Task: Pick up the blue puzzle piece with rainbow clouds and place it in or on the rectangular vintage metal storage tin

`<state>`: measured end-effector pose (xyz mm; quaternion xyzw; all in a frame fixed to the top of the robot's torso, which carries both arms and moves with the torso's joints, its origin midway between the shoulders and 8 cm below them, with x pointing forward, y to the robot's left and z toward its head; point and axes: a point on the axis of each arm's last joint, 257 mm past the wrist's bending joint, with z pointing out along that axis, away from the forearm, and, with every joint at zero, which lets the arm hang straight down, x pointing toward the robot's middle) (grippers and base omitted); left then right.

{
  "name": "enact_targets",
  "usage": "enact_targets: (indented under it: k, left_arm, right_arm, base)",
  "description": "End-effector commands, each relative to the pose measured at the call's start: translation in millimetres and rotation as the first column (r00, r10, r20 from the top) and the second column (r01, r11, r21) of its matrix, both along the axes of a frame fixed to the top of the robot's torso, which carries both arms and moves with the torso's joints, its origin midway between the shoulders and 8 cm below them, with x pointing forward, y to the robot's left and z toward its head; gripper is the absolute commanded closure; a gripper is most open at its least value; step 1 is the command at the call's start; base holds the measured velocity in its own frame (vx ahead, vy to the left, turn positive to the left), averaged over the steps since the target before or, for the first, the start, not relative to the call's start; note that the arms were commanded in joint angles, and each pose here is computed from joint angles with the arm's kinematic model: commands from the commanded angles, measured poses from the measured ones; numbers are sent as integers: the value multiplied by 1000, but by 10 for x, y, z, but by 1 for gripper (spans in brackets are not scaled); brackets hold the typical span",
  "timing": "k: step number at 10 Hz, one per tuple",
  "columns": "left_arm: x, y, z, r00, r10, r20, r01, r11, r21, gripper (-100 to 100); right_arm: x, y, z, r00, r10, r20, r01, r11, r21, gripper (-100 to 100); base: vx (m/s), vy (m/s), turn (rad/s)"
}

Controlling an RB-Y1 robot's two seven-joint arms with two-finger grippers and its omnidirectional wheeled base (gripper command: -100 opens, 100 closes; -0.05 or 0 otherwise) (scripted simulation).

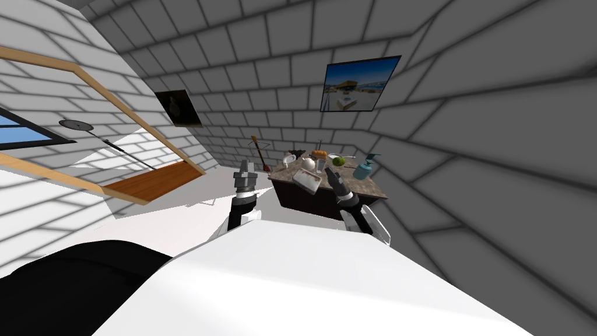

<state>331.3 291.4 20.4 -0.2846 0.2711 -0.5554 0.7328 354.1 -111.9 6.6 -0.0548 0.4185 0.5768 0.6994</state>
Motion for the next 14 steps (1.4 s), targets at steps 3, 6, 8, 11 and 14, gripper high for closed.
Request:
enact_targets:
  k: [3,6,8,11,14]
  left_arm:
    - [0,0,0,1000,0,0,0,1000,0,0]
    - [0,0,0,1000,0,0,0,1000,0,0]
    - [0,0,0,1000,0,0,0,1000,0,0]
    - [0,0,0,1000,0,0,0,1000,0,0]
    - [0,0,-1,1000,0,0,0,1000,0,0]
  right_arm:
    - [-14,304,-210,996,85,25,-82,989,-120,-100]
    - [-85,606,-560,980,196,37,-178,943,-282,-100]
    - [-133,717,-756,967,252,37,-222,903,-368,-100]
    - [-129,778,-989,953,303,28,-256,848,-463,-100]
    - [-199,819,-1454,920,392,-9,-314,724,-615,-100]
  base:
    - [-120,-1,-1]
    - [-116,25,-5]
    - [-105,32,-2]
    - [-95,22,0]
    - [-80,22,3]
